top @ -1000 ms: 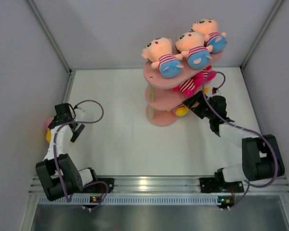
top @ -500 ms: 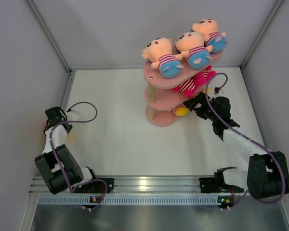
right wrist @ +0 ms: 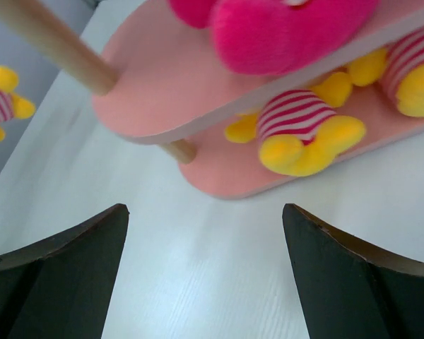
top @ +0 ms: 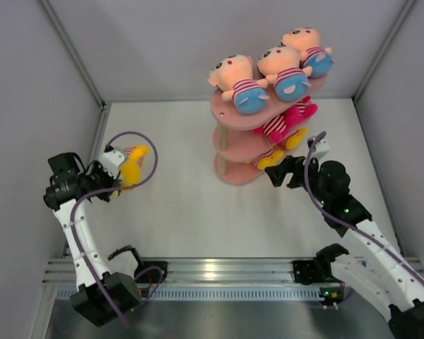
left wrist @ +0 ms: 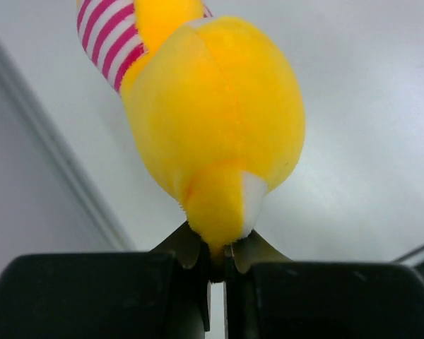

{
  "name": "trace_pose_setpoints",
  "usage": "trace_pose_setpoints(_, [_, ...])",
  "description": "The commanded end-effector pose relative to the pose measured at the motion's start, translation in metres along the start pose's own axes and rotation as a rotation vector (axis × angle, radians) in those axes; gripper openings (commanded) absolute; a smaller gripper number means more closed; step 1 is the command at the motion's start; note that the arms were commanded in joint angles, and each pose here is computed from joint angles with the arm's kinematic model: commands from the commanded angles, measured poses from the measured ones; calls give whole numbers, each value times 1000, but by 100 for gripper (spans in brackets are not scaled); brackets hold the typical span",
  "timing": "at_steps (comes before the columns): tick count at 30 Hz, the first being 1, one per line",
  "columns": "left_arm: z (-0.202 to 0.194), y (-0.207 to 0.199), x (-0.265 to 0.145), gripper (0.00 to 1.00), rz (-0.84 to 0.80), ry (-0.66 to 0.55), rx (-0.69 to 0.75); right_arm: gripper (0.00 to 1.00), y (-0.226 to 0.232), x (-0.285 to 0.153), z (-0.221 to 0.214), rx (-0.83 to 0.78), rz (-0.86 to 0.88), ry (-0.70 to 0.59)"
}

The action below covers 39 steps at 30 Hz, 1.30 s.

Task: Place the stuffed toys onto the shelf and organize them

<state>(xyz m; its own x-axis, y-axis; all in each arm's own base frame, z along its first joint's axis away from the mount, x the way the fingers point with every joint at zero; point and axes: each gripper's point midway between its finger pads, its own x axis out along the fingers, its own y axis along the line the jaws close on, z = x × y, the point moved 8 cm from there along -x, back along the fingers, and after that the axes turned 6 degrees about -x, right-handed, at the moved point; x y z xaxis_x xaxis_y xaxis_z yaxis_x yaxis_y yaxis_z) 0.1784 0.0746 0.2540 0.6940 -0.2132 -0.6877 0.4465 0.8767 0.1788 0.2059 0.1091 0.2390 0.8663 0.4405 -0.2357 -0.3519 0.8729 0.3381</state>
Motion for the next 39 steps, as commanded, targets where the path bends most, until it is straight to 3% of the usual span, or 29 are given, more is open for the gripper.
trace_pose_setpoints(1, [17,-69,-30,0,-414,-172,-47,89,33,-18,11,-194,182,-1])
trace_pose_setpoints(4, [28,-87,-41,0,-492,-217,-88,89,62,-25,6,-271,396,2])
trace_pose_setpoints(12, [46,-136,-65,0,-709,-309,53,88,108,-9,-16,-364,616,75])
trace_pose_setpoints(16, [53,-148,-76,0,-773,-351,76,92,139,4,-15,-371,726,2])
trace_pose_setpoints(18, [53,-149,-79,0,-777,-358,83,98,157,9,-8,-366,797,-57])
trace_pose_setpoints(20, [53,-150,-79,0,-774,-358,86,99,170,13,8,-364,840,-130])
trace_pose_setpoints(28, [52,-151,-81,0,-769,-361,99,99,200,38,25,-379,893,-201])
trace_pose_setpoints(36, [52,-151,-80,0,-777,-361,97,100,225,63,14,-358,980,-113])
trace_pose_setpoints(37, [52,-151,-80,0,-778,-365,99,98,227,64,11,-355,992,-101])
trace_pose_setpoints(39, [52,-151,-80,0,-774,-365,101,80,233,61,7,-341,1031,-83])
